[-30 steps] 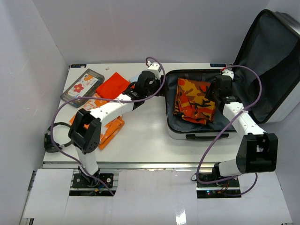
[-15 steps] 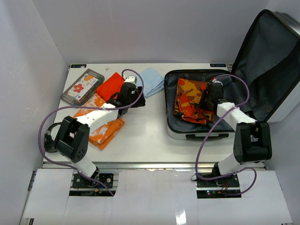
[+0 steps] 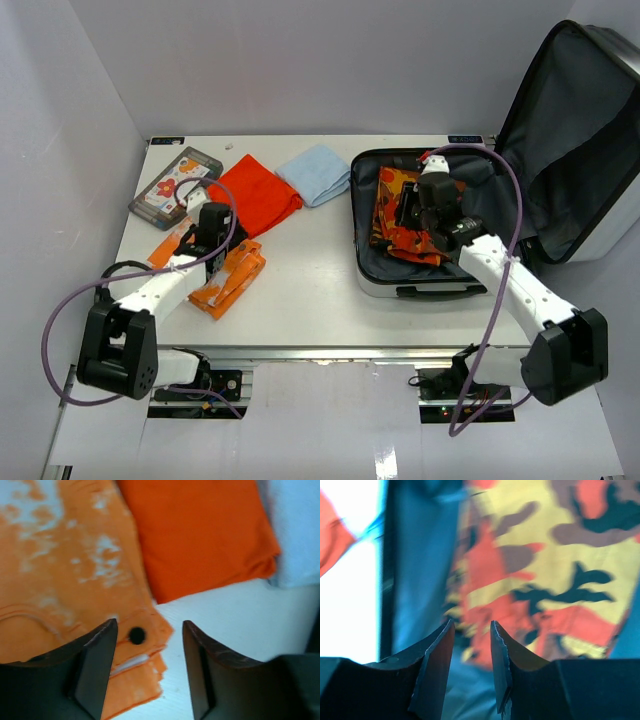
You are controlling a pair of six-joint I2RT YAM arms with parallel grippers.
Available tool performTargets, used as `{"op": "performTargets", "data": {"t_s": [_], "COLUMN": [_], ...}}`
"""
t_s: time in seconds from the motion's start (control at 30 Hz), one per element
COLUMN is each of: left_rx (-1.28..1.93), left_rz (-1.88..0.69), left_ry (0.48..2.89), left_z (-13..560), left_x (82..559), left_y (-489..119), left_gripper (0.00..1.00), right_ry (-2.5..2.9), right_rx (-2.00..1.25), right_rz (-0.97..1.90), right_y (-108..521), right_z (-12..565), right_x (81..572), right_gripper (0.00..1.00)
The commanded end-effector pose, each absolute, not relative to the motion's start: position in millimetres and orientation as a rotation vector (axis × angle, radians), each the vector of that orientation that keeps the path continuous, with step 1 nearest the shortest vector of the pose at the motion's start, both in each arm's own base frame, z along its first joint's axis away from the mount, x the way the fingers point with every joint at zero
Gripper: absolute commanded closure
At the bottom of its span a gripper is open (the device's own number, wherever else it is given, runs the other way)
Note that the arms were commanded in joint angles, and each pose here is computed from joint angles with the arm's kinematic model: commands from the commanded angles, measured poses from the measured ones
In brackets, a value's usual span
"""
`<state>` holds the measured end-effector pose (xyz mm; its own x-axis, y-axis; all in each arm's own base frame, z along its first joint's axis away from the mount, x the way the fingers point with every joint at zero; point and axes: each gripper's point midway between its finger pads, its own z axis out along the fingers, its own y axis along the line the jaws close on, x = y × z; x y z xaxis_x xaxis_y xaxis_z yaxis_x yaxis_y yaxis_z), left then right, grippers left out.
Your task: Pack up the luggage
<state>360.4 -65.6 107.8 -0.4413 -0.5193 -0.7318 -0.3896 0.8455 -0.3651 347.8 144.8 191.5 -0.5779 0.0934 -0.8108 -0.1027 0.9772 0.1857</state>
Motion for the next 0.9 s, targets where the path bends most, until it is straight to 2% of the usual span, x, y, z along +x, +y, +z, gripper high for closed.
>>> {"op": "performTargets", "data": {"t_s": [0.0,0.13,0.4,0.63,0.87], "left_rx": [-0.890,-0.888,-0.805,-0.669,-0.598], "left_rz": [-0.096,-0.142,-0.195,-0.179,-0.258], "left_ry": [1.997,2.087,2.261,2.325,2.353], "left_z": [97.0,72.4,25.9,19.3,13.5], "left_x": [334.2,322.5,289.7,260.8,231.7], "left_y": [-30.2,-41.0,-66.8,-93.0,-115.7], "left_gripper": [0.45,0.53,0.78,0.80,0.87], "right_ry": [2.143,2.184,2.163,2.152,2.139], "right_rx": [-0.072,-0.092,-0.114,-0.152,-0.188], "right_rz": [0.300,0.295,0.322,0.359,0.453], "right_y": [155.7,155.3,148.9,153.0,164.8], "right_z": [201.0,187.4,199.9,212.7,231.3], "right_x": [322.6,310.6,287.2,279.5,268.9], "right_gripper": [0.58,0.58,0.50,0.39,0.36]}}
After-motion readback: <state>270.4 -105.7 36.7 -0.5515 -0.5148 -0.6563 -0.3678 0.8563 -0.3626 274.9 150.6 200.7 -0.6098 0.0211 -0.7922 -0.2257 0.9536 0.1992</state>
